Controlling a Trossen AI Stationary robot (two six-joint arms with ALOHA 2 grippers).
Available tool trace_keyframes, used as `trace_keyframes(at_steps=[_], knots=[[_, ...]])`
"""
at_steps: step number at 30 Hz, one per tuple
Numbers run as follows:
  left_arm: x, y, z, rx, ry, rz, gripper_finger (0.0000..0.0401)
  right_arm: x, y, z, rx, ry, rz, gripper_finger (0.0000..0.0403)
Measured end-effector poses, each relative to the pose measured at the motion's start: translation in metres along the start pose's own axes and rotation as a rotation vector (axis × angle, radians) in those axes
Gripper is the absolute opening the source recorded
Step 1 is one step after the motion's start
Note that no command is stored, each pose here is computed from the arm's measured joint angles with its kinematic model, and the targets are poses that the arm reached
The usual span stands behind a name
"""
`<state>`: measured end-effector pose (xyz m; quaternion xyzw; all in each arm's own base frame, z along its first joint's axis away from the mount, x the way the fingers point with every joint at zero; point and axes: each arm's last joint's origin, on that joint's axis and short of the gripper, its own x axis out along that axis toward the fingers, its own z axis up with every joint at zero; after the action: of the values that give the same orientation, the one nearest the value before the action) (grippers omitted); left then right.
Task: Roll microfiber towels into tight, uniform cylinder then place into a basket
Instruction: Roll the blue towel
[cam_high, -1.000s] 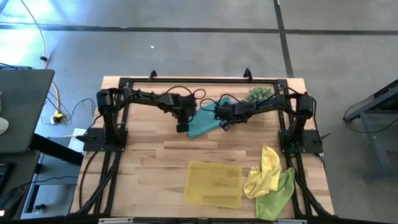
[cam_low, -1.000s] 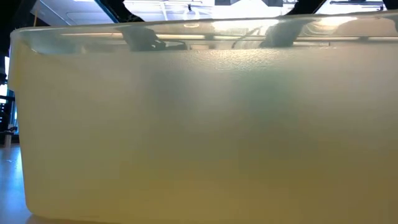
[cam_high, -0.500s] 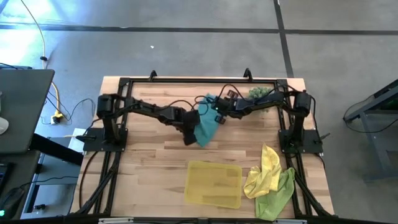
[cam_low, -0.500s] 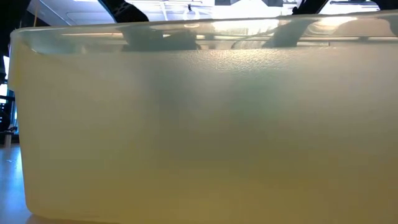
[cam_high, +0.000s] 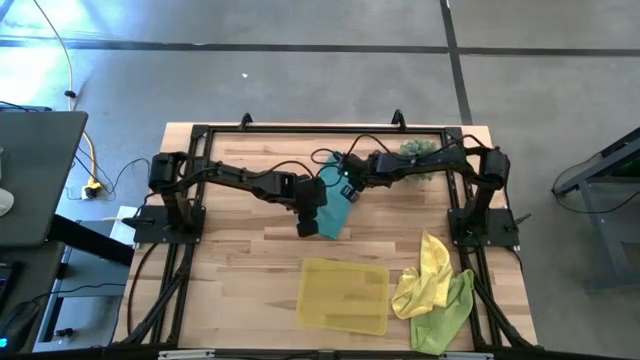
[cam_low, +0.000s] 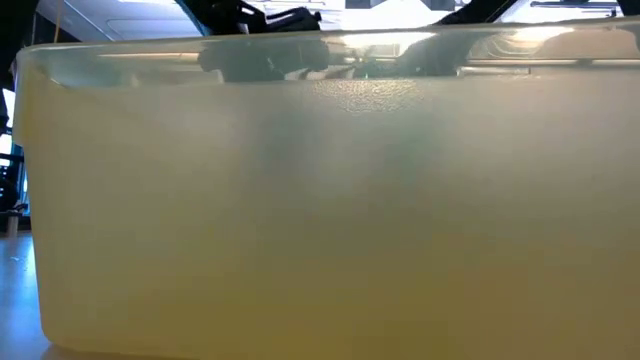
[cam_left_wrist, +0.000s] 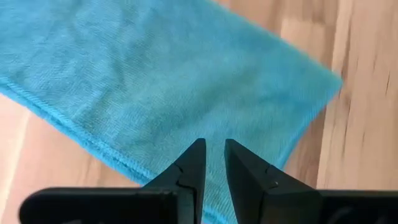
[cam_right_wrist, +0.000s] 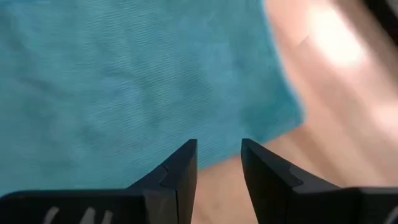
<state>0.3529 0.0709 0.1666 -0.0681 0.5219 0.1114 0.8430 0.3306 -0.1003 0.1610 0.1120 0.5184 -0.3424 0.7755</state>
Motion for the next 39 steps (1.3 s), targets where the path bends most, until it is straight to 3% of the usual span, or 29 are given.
trace_keyframes(at_steps=[5, 14, 28, 35, 39], knots=[[0.004, -0.005, -0.005, 0.106, 0.046, -0.022, 0.0051, -0.002, 0.015, -0.006, 0.070, -0.014, -0.007, 0.0119], [0.014, -0.014, -0.009, 0.087, 0.083, -0.017, 0.0051, 0.007, 0.014, -0.005, 0.101, -0.020, -0.047, 0.0119], [0.033, -0.018, -0.014, -0.016, 0.108, 0.027, 0.0051, 0.047, -0.013, 0.006, -0.069, -0.010, -0.098, 0.0119], [0.042, -0.016, -0.002, -0.031, -0.028, 0.073, 0.0051, 0.055, -0.035, 0.020, -0.187, -0.076, -0.111, 0.0119], [0.036, -0.012, 0.009, -0.046, -0.075, 0.082, 0.0051, 0.044, -0.042, 0.022, -0.247, -0.069, -0.128, 0.0119]])
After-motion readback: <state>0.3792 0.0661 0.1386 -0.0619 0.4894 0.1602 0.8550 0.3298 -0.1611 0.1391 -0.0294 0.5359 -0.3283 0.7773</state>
